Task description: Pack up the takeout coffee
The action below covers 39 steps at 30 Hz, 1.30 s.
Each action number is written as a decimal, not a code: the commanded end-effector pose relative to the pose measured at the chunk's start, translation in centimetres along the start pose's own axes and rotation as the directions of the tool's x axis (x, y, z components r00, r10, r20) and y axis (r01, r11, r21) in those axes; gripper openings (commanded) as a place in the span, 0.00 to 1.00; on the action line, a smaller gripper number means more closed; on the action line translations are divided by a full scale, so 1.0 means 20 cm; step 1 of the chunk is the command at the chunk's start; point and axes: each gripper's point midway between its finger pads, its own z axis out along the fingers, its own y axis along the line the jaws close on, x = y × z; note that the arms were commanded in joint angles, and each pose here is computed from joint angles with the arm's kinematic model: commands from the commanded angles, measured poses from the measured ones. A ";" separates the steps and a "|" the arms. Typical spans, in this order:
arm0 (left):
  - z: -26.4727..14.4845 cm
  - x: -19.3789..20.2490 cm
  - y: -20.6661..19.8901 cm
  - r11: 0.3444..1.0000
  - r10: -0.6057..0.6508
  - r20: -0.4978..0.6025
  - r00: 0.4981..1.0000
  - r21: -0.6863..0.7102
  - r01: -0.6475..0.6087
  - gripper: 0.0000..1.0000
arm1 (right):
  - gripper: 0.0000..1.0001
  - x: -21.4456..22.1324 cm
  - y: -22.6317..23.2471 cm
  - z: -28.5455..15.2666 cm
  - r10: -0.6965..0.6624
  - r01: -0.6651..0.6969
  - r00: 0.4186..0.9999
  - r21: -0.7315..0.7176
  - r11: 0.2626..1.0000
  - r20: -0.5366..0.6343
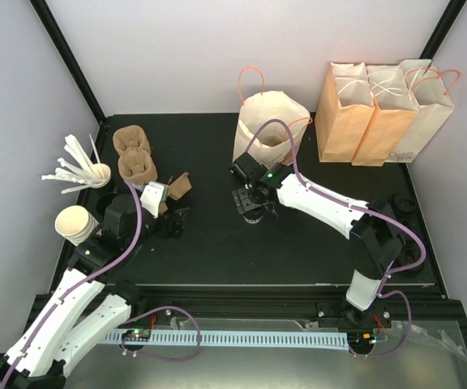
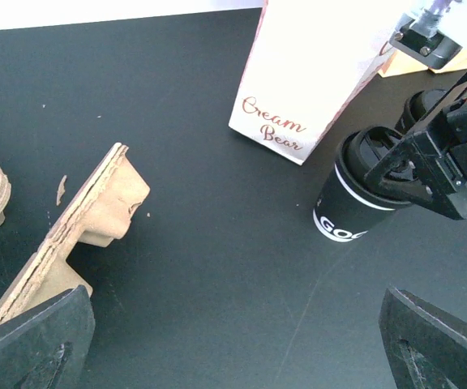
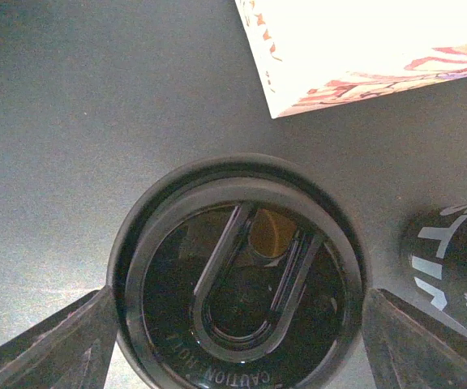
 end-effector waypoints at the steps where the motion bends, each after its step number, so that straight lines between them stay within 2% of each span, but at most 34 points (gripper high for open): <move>1: -0.01 0.00 0.01 1.000 0.011 0.011 1.000 -0.015 -0.011 0.99 | 0.84 -0.03 0.01 -0.01 0.006 -0.006 1.000 0.015 1.000 0.007; 17: -0.02 0.00 0.01 1.000 0.007 0.022 1.000 -0.014 -0.007 0.99 | 0.80 -0.03 0.00 0.03 -0.009 0.010 0.999 0.045 0.999 -0.033; 22: -0.03 -0.01 0.01 1.000 0.007 0.027 1.000 -0.015 -0.006 0.99 | 0.76 -0.06 0.00 -0.04 -0.023 0.025 0.999 0.041 0.999 -0.041; 25: -0.04 -0.01 0.01 1.000 0.006 0.036 0.999 -0.014 -0.006 0.99 | 0.74 -0.07 0.05 -0.13 -0.046 0.044 0.997 -0.028 0.999 -0.068; 27: -0.05 -0.01 0.01 1.000 0.006 0.046 0.999 -0.014 -0.005 0.99 | 0.72 -0.06 0.09 -0.17 -0.071 0.058 0.989 -0.105 0.993 -0.127; 33: -0.08 -0.03 0.01 1.000 0.003 0.078 0.997 -0.004 -0.003 0.99 | 0.68 -0.03 0.12 -0.26 -0.193 0.147 0.948 -0.192 0.970 -0.252; 36: -0.07 -0.02 0.00 1.000 0.002 0.070 0.998 0.000 -0.002 0.99 | 0.67 -0.02 0.16 -0.28 -0.192 0.122 0.947 -0.266 0.956 -0.256; 39: -0.06 -0.02 0.00 1.000 0.000 0.061 0.998 0.002 -0.001 0.99 | 0.66 0.01 0.16 -0.27 -0.189 0.108 0.940 -0.277 0.955 -0.285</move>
